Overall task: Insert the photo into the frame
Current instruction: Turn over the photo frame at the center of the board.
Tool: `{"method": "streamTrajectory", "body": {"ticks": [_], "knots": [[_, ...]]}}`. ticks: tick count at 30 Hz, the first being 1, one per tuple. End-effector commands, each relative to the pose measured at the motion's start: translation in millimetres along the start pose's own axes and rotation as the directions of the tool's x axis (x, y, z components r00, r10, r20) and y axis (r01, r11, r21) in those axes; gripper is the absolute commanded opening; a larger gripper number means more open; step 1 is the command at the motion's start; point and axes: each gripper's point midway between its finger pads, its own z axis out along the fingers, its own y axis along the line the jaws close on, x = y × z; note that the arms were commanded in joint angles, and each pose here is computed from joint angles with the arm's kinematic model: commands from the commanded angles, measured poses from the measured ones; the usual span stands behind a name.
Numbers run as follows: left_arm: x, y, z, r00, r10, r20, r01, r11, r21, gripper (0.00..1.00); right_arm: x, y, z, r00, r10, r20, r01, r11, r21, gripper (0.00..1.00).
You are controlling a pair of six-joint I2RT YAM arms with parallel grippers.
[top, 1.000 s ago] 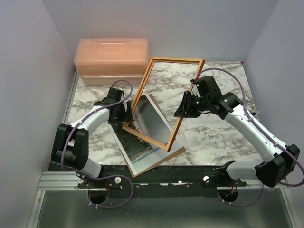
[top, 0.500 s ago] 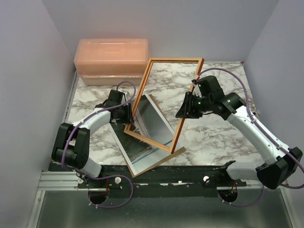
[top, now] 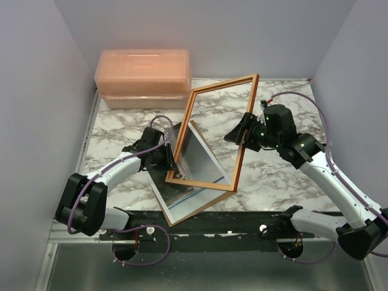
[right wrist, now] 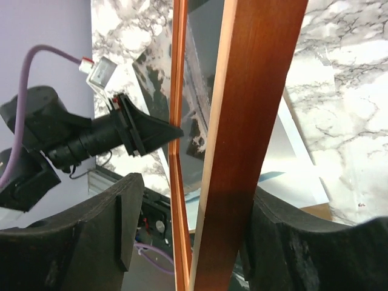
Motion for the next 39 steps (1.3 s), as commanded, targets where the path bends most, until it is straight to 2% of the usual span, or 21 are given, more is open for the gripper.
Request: {"method": "streamTrajectory", "body": {"ticks": [1,9,19,24,26,27,29,34,37,39], "knots": [[-3,-5,-6,0.993,-0.094,0.067,0.095,0.995,-0.020,0.00,-17,13,-7,0.993,0.059,0.101,-0.054,0.997,-0.049,0.66],[6,1,-6,0.987,-0.132,0.088,0.136,0.990,-0.043,0.00,-12,1,-13,0.992,0.090,0.094,-0.091,0.996,0.004,0.65],[12,4,-2,0.989,-0.123,0.076,0.127,0.991,-0.046,0.00,-13,-9,-35,0.995,0.044,0.095,-0.053,0.995,0.090,0.65],[12,6,-1,0.992,-0.102,0.069,0.106,0.993,-0.058,0.00,-10,-2,-35,0.994,0.054,0.092,-0.058,0.998,0.037,0.63],[11,4,-1,0.993,-0.098,0.070,0.101,0.994,-0.045,0.00,-8,0,-31,0.994,0.069,0.088,-0.071,0.997,0.012,0.59],[11,3,-1,0.993,-0.096,0.071,0.099,0.994,-0.043,0.00,-7,0,-29,0.993,0.078,0.090,-0.079,0.997,0.006,0.54],[10,3,-2,0.993,-0.092,0.073,0.095,0.995,-0.039,0.00,-7,0,-25,0.992,0.084,0.094,-0.084,0.996,-0.003,0.37],[8,-6,-7,0.993,-0.070,0.093,0.069,0.998,0.008,0.00,-12,-1,-22,0.992,0.066,0.108,-0.067,0.998,0.006,0.00],[6,-13,-12,0.992,-0.054,0.110,0.050,0.998,0.041,0.02,-19,1,-29,0.989,0.058,0.137,-0.060,0.998,0.012,0.00],[5,-20,-14,0.993,-0.036,0.117,0.028,0.997,0.071,0.13,-25,1,-39,0.983,0.049,0.176,-0.053,0.998,0.017,0.00]]}}
